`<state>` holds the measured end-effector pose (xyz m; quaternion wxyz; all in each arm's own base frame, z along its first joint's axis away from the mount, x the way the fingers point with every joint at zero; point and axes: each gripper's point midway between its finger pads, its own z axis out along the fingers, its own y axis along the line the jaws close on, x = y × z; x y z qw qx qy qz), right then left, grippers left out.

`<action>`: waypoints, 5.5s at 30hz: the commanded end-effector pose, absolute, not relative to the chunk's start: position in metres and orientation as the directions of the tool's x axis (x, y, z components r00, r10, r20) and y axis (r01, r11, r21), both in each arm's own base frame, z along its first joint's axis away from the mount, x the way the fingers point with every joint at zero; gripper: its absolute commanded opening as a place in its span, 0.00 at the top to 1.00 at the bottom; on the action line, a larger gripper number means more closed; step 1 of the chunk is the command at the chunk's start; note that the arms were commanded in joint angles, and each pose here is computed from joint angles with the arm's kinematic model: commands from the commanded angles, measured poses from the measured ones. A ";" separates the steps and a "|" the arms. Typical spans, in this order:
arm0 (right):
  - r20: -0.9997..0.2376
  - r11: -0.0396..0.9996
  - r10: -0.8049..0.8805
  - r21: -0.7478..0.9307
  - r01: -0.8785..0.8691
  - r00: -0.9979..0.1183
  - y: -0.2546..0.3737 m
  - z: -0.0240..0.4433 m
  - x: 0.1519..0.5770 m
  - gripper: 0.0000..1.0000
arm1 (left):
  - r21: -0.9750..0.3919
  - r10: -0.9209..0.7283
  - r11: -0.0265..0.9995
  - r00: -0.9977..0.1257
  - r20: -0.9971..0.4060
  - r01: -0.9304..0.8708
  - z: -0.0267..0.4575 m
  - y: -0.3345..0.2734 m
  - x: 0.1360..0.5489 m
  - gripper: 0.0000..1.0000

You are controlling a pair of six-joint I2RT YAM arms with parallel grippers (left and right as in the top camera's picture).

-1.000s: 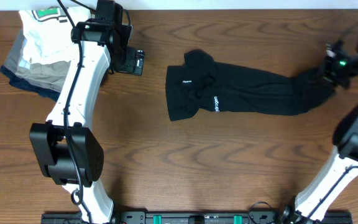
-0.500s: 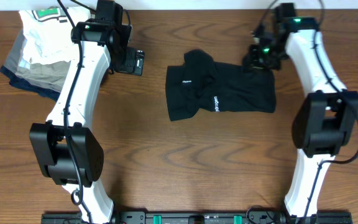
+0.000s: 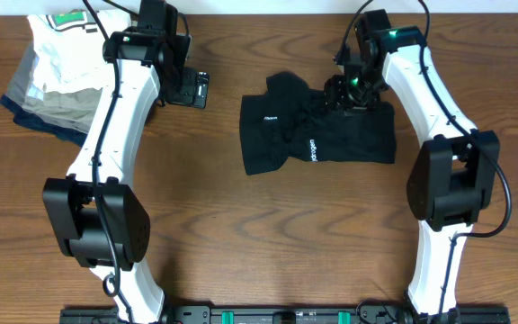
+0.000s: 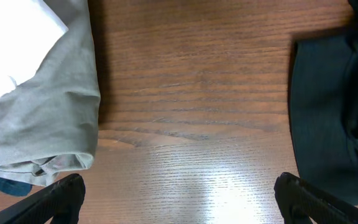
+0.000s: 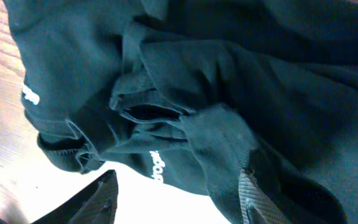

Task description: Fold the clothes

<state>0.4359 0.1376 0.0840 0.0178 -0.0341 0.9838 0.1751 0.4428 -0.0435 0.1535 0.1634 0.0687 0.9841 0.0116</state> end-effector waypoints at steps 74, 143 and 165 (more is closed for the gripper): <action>-0.073 0.927 -0.262 0.257 -0.272 -0.962 0.144 0.105 0.375 0.20 | -0.339 0.140 0.913 -0.953 -0.268 0.229 0.116 -0.110 0.442 0.02; -0.145 0.959 -0.068 0.264 -0.105 -0.987 0.076 0.104 0.413 0.40 | -0.548 -0.046 0.833 -0.996 0.071 -0.078 0.022 -0.163 0.426 0.94; -0.059 0.885 0.062 0.465 0.027 -0.996 0.104 -0.015 0.397 0.99 | -0.419 -0.056 0.908 -0.993 -0.108 -0.006 0.084 -0.121 0.435 0.94</action>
